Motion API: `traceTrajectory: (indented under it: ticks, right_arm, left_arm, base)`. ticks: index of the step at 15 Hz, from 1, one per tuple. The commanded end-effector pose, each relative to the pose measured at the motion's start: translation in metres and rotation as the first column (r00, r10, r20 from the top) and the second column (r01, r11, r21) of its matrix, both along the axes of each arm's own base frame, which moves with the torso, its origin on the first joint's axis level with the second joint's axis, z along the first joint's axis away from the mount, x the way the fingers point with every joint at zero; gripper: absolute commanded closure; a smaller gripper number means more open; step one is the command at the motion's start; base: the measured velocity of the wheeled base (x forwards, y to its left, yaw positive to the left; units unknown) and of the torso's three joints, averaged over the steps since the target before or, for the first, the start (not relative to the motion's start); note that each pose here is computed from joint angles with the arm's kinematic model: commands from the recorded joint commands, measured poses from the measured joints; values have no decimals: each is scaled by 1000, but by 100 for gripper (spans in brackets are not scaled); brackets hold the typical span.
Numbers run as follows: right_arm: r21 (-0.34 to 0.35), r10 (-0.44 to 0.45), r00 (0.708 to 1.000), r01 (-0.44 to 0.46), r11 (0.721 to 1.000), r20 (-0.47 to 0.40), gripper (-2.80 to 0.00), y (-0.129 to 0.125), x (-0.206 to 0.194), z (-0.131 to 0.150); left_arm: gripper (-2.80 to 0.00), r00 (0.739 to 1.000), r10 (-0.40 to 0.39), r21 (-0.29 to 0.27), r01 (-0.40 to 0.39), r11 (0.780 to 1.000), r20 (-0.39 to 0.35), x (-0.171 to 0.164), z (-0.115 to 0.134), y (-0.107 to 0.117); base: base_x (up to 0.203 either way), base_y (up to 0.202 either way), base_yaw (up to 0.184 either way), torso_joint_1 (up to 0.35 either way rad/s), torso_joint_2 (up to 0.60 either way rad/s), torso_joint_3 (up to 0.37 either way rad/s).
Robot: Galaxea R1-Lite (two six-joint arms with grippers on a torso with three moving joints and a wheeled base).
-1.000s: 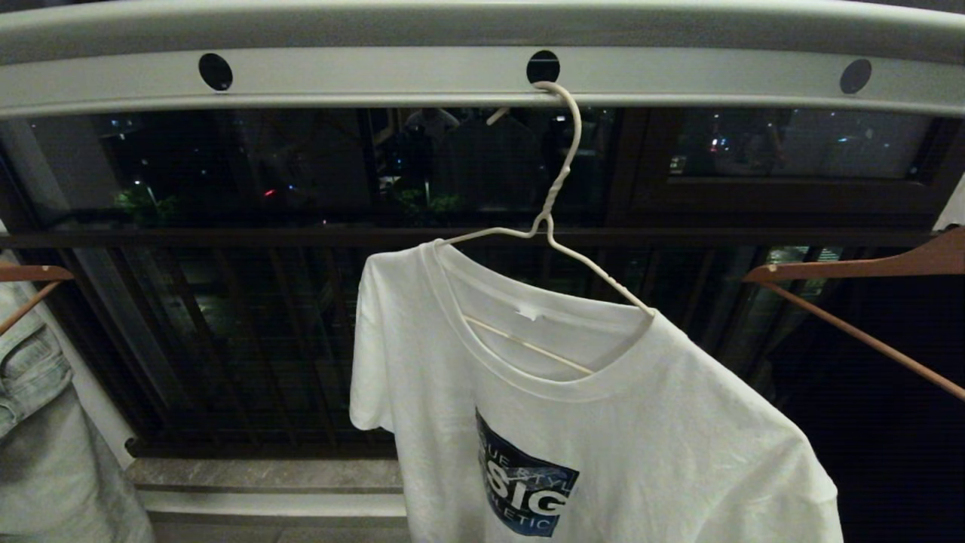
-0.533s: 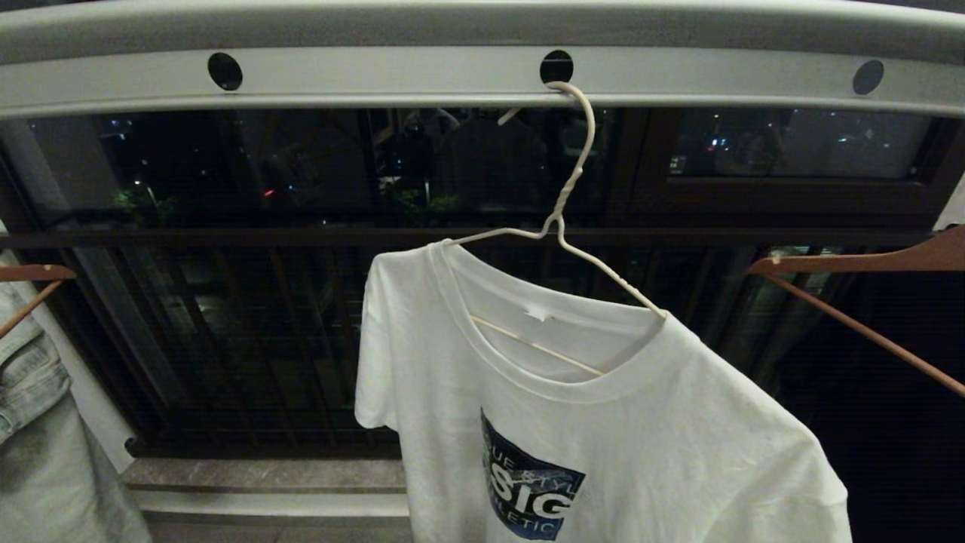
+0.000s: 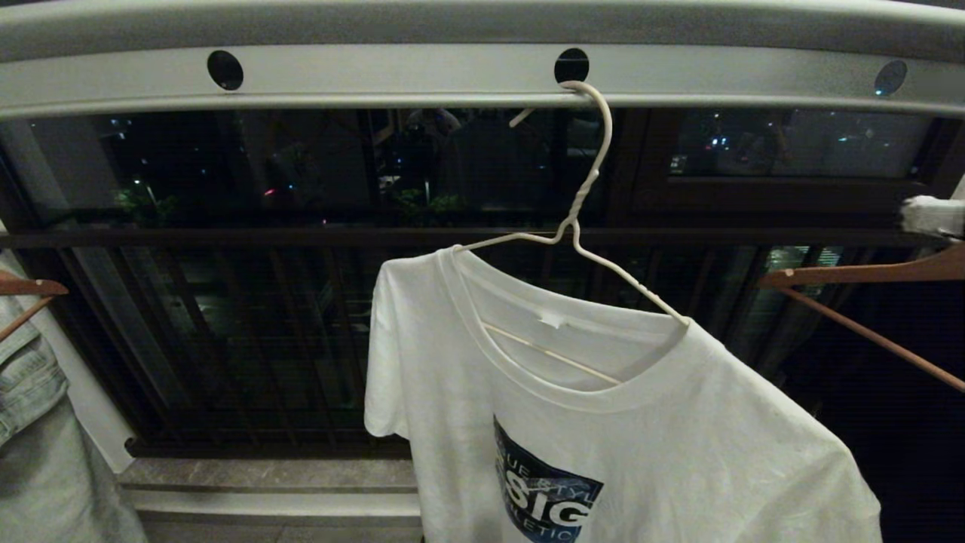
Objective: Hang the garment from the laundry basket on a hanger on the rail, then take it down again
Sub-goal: Take the clothes off the clothes rack
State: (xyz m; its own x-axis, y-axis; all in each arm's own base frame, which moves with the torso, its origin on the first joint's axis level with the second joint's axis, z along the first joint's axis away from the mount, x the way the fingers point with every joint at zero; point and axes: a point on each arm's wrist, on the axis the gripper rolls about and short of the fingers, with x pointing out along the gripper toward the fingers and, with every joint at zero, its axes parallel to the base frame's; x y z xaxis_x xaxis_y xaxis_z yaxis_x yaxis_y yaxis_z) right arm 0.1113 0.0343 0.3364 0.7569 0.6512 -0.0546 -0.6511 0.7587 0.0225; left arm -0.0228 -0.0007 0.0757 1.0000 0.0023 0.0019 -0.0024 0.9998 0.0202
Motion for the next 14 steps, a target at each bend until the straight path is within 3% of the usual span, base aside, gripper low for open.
traceTrajectory:
  ticks: [1,4,5,14]
  right_arm:
    - [-14,67,995,-69,998,-73,0,20,46,-3]
    - [-8,149,988,-150,989,-44,0,41,64,2]
    - [-7,171,985,-171,985,-33,-280,46,66,2]
    - [1,233,972,-233,972,29,-280,110,88,-10]
  left_arm:
    - [0,1000,0,0,0,1000,0,0,0,0]
    - [0,1000,1,0,-1,1000,0,0,0,0]
    - [0,1000,1,1,-1,1000,0,0,0,0]
    - [0,1000,1,1,-1,1000,0,0,0,0]
  base:
    - [0,0,0,0,0,0]
    - [0,0,0,0,0,0]
    - [0,0,0,0,0,0]
    - [0,0,0,0,0,0]
